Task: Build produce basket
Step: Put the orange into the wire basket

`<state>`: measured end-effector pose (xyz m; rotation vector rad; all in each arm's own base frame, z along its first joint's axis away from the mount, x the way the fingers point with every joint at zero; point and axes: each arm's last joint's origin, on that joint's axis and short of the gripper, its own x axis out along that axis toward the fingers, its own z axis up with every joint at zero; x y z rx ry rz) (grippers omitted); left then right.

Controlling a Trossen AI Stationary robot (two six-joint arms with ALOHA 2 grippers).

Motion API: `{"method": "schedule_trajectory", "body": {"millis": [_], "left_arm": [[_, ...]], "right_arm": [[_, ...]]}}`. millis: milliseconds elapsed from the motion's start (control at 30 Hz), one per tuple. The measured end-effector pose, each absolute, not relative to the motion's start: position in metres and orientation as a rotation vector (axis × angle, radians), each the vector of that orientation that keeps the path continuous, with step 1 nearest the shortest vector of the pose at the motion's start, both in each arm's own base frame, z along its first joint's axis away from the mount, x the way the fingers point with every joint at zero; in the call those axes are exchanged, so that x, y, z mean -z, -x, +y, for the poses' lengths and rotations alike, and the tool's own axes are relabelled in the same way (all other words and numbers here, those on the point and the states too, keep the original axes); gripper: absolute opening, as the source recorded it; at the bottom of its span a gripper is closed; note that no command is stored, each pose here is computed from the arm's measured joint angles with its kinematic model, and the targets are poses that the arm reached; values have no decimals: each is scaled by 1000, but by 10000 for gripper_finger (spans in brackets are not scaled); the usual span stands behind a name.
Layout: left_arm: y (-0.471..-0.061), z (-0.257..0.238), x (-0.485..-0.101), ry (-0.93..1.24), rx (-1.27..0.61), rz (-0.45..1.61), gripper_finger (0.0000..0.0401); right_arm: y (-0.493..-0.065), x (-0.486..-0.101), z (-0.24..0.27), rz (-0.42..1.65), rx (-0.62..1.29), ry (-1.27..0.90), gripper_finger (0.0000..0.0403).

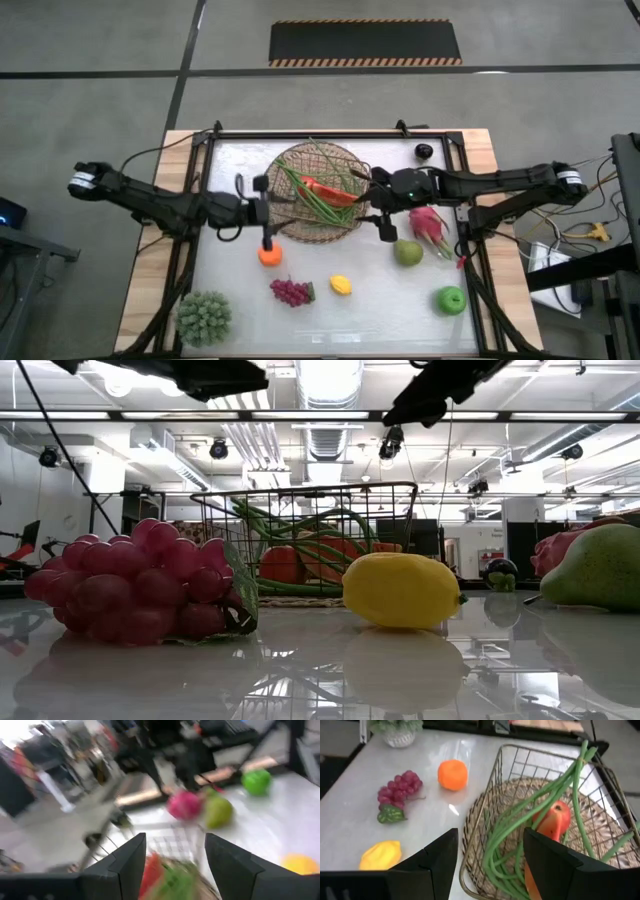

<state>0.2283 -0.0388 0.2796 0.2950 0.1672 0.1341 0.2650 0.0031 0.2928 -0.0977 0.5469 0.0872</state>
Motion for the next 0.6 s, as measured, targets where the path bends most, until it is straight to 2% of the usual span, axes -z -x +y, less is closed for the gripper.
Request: {"method": "schedule_trajectory", "body": {"millis": [100,433,533,600], "left_arm": [[-229,-48,-276,-225,-93,298,187],[-224,-68,-267,57,-102,964,187],[-227,-68,-259,104,-168,1068,187],[-229,-71,-252,127,-145,1128,187]], "right_arm": [[-258,-287,6,502,-94,102,210],[-251,-280,5,443,-95,119,210],[-252,-279,5,445,-97,128,210],[-253,-279,5,448,-98,131,210]]}}
